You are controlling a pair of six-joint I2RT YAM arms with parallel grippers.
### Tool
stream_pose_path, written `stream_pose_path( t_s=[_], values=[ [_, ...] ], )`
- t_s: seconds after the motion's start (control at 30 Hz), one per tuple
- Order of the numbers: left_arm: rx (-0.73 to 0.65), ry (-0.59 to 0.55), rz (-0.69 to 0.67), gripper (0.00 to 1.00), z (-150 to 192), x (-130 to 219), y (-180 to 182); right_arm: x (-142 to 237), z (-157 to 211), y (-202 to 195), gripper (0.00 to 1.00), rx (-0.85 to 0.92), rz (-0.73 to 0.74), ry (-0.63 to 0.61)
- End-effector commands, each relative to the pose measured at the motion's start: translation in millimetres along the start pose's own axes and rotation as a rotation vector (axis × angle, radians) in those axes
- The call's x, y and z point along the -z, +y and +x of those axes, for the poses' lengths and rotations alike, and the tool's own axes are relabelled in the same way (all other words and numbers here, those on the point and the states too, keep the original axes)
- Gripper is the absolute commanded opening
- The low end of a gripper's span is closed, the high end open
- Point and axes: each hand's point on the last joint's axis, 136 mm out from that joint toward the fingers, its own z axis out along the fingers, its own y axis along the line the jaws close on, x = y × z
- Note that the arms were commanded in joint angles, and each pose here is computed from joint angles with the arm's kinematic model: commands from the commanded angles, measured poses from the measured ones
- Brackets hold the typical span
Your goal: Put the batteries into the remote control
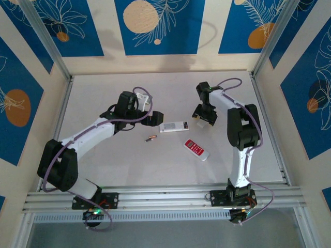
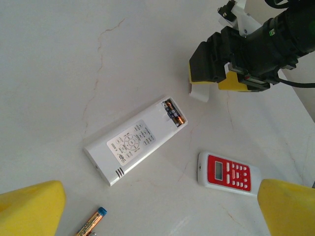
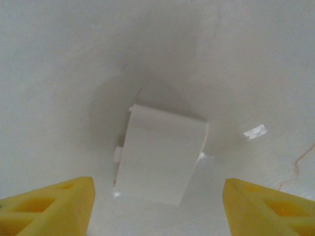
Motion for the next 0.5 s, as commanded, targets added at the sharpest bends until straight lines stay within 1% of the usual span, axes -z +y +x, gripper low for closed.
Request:
stream_pose_path(
  t_s=[0.0, 0.17, 0.3, 0.47],
  values=[
    [0.009, -0.012, 0.024, 1.0, -3, 2, -3, -16, 10, 2, 0.67, -0.01, -0.007, 0.052],
    [0.012, -0.008, 0.02, 1.0, -3, 2, -2, -30, 17, -8, 0.6, -0.016, 0.025, 0.075],
    [0.015, -0.008, 0.022, 1.0, -3, 1, -2, -34, 21, -16, 0.53, -0.013, 0.048, 0.074],
    [0.021, -0.006, 0.023, 1.0, -5, 2, -3, -29, 16, -14, 0.42, 0.022, 0.017, 0.037]
  ],
)
